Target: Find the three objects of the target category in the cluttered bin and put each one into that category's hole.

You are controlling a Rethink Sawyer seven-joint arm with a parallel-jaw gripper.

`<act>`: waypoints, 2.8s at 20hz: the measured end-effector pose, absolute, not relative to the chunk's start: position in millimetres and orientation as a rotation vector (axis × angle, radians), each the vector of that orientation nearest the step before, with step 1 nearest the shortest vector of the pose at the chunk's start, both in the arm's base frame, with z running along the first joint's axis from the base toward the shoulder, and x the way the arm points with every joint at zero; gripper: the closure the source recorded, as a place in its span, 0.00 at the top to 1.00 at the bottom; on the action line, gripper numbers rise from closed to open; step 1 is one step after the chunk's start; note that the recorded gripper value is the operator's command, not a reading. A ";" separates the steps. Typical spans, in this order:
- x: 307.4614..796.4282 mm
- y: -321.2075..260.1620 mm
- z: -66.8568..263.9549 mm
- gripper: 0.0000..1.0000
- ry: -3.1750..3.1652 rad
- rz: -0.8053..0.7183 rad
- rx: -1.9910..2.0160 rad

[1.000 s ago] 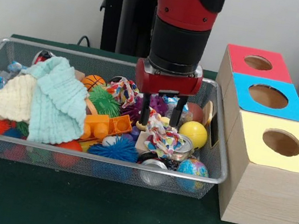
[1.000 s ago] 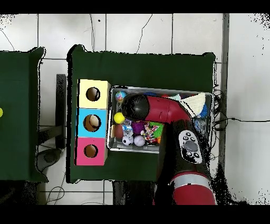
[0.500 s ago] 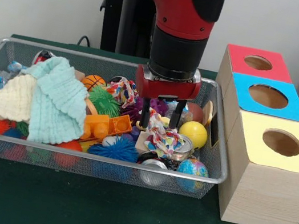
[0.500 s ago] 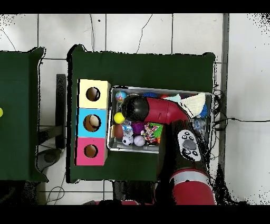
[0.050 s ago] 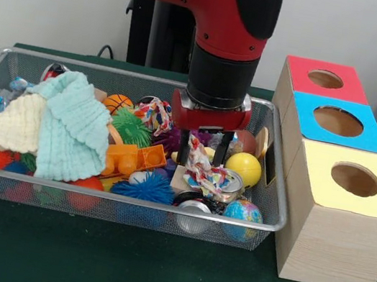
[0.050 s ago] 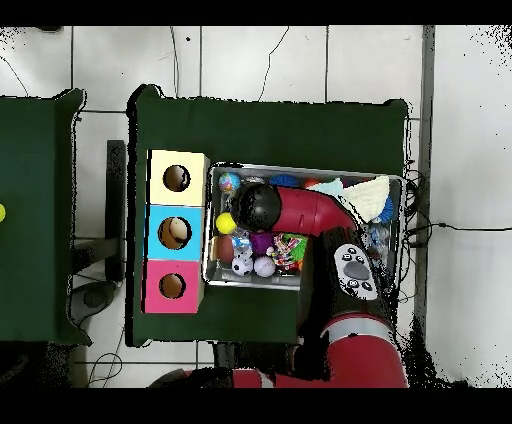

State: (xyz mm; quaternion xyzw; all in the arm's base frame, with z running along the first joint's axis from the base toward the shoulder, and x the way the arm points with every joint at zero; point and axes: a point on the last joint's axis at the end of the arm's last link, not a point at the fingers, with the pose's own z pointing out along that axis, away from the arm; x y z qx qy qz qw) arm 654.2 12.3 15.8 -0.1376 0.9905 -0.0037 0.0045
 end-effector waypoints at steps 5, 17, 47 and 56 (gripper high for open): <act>651.4 13.7 7.2 0.00 3.105 -0.007 -0.432; 655.2 12.8 29.1 0.00 3.079 -0.023 -0.429; 722.0 176.2 194.4 0.00 2.897 0.179 -0.438; 715.3 204.6 177.8 0.00 2.925 0.197 -0.425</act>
